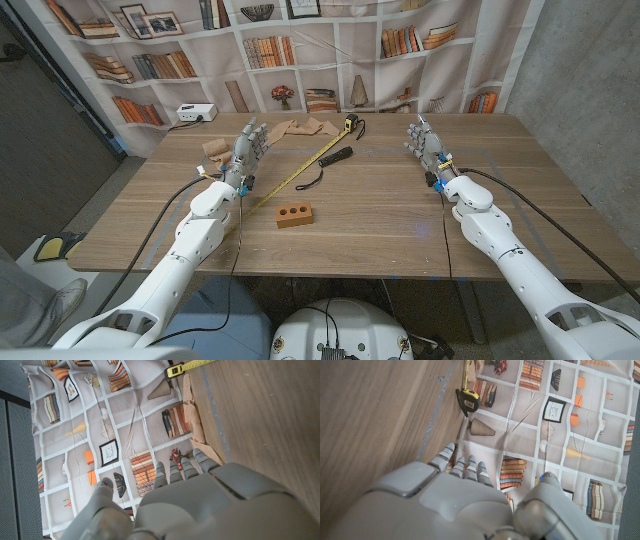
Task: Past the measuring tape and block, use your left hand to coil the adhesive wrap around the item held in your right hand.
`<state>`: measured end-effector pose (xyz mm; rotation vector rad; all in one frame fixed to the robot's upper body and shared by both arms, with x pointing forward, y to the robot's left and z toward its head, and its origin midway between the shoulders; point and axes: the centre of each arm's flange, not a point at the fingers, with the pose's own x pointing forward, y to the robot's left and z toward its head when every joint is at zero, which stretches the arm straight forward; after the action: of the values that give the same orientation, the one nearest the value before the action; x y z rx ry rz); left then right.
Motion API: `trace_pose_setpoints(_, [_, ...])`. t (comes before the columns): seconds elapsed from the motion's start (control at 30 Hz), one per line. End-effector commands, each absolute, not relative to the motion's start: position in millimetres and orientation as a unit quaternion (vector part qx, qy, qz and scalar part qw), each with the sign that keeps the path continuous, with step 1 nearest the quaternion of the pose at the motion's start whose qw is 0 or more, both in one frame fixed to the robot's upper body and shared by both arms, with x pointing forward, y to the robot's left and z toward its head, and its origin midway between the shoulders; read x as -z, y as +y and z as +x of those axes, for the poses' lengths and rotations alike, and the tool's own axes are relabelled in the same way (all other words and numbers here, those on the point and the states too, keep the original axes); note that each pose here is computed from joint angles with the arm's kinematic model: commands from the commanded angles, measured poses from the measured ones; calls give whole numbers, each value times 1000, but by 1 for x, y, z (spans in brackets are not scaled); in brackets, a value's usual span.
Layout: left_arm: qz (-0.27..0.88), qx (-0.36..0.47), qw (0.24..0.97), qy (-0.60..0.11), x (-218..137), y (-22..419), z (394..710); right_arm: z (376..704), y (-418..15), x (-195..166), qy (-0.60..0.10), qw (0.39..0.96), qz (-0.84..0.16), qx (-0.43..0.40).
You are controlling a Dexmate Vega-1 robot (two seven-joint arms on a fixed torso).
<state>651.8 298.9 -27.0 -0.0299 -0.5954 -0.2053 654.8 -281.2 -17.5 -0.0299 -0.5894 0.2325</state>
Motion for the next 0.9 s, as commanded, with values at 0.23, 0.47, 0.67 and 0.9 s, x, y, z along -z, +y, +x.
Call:
trace_pose_setpoints(0.23, [-16, 103, 952, -289, 36, 293, 649, 655, -287, 8, -309, 942, -56, -117])
trace_pose_setpoints(0.47, [-23, 96, 953, -286, 43, 291, 648, 654, -292, 1, -312, 939, -83, -119])
trace_pose_setpoints(0.67, [-27, 87, 954, -286, 46, 289, 644, 655, -295, -6, -320, 934, -110, -115])
trace_pose_setpoints(0.9, [-30, 92, 951, -295, 42, 273, 641, 651, -297, -13, -331, 925, -153, -105])
